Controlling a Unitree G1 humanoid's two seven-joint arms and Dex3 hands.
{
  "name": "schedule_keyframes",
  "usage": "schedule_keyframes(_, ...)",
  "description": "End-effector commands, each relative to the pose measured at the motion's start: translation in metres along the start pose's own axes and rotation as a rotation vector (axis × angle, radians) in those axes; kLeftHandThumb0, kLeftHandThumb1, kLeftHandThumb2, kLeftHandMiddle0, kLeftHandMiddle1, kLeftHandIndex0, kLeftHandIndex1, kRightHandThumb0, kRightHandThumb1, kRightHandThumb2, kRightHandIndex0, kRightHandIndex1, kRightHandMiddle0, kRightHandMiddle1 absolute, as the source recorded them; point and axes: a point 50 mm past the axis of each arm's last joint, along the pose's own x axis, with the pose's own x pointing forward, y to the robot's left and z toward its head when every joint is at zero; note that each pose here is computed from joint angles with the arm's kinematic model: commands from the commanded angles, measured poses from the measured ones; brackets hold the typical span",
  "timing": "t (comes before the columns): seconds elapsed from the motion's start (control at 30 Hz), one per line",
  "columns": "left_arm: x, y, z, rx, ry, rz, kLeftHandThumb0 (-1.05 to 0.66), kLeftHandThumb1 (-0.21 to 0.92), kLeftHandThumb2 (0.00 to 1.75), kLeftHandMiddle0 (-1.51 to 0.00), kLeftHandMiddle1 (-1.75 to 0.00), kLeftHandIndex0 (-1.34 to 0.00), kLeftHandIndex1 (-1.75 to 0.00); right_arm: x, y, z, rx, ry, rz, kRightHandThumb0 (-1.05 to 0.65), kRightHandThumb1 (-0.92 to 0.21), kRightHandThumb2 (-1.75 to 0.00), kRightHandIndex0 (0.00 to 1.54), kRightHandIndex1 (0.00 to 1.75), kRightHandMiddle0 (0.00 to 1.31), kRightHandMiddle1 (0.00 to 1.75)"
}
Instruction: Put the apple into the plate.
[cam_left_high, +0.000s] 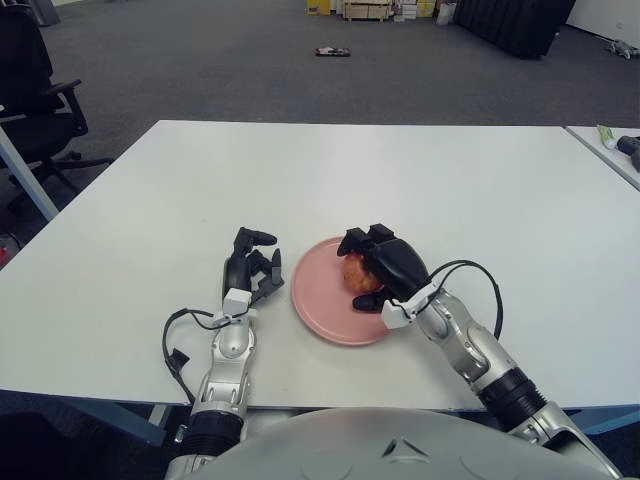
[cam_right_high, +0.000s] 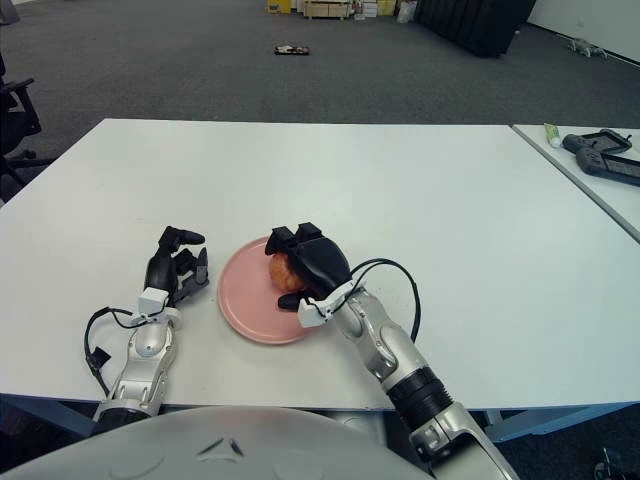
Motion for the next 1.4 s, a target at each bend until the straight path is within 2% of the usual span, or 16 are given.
schedule_keyframes(0.0,-0.002,0.0,-0.007,0.007,0.041,-0.002,-0.4,0.59,0.98,-0.83,-1.75,-0.4,-1.75,-0.007,0.004,-0.001,0.004,0.001,0.065,-0.8,-0.57,-0.75,0.0,0.26,0.01,0.56)
schedule_keyframes(0.07,-0.002,0.0,-0.007,0.008,0.044,0.0,-0.4,0.59,0.97,-0.82,-1.75,-0.4,-1.75,-0.008,0.003,-0.001,0.008,-0.002,0.067,-0.84,-0.6,-0.7,0.0,0.15,0.0,0.44)
schedule_keyframes(0.13,-0.002,0.0,-0.007,0.009,0.048,0.002,-0.4,0.6,0.97,-0.82,-1.75,-0.4,-1.75,-0.008,0.002,0.0,0.023,-0.009,0.066,-0.92,-0.68,-0.6,0.0,0.06,0.0,0.22)
schedule_keyframes(0.23,-0.002,0.0,-0.007,0.009,0.049,0.002,-0.4,0.6,0.97,-0.81,-1.75,-0.4,-1.75,-0.009,0.0,0.001,0.038,-0.013,0.066,-1.0,-0.77,-0.47,0.0,0.02,0.0,0.07)
schedule_keyframes(0.3,-0.002,0.0,-0.007,0.01,0.048,0.001,-0.4,0.6,0.97,-0.81,-1.75,-0.4,-1.75,-0.009,-0.001,0.001,0.046,-0.013,0.064,-1.02,-0.8,-0.44,0.0,0.01,0.0,0.04)
schedule_keyframes(0.4,-0.002,0.0,-0.006,0.013,0.046,-0.002,-0.4,0.6,0.97,-0.82,-1.75,-0.4,-1.75,-0.009,-0.002,0.001,0.053,-0.012,0.058,-1.04,-0.85,-0.35,0.0,0.0,0.0,0.01)
schedule_keyframes(0.67,-0.003,0.001,-0.006,0.014,0.042,-0.002,-0.4,0.59,0.98,-0.82,-1.75,-0.41,-1.75,-0.011,-0.011,0.003,0.07,-0.013,0.024,-1.05,-0.89,-0.23,0.0,0.0,0.0,0.0)
schedule_keyframes(0.9,-0.003,0.002,-0.007,0.022,0.044,-0.002,-0.4,0.59,0.98,-0.82,-1.75,-0.41,-1.75,-0.016,-0.023,0.006,0.161,-0.017,-0.04,-1.05,-0.89,-0.2,0.0,0.0,0.0,0.0)
schedule_keyframes(1.07,-0.003,0.003,-0.008,0.005,0.038,0.0,-0.4,0.61,0.96,-0.81,-1.75,-0.39,-1.75,-0.026,-0.039,0.008,0.246,-0.027,-0.09,-1.05,-0.88,-0.19,0.0,0.0,0.0,0.0)
schedule_keyframes(1.13,-0.003,0.002,-0.008,0.004,0.036,-0.001,-0.4,0.61,0.95,-0.8,-1.75,-0.39,-1.75,-0.032,-0.046,0.01,0.322,-0.029,-0.115,-1.05,-0.88,-0.18,0.0,0.0,0.0,0.0)
schedule_keyframes(1.37,-0.003,0.002,-0.008,0.014,0.034,-0.002,-0.4,0.61,0.95,-0.81,-1.75,-0.39,-1.75,-0.037,-0.052,0.013,0.418,-0.043,-0.152,-1.05,-0.91,-0.22,0.0,0.0,0.0,0.0)
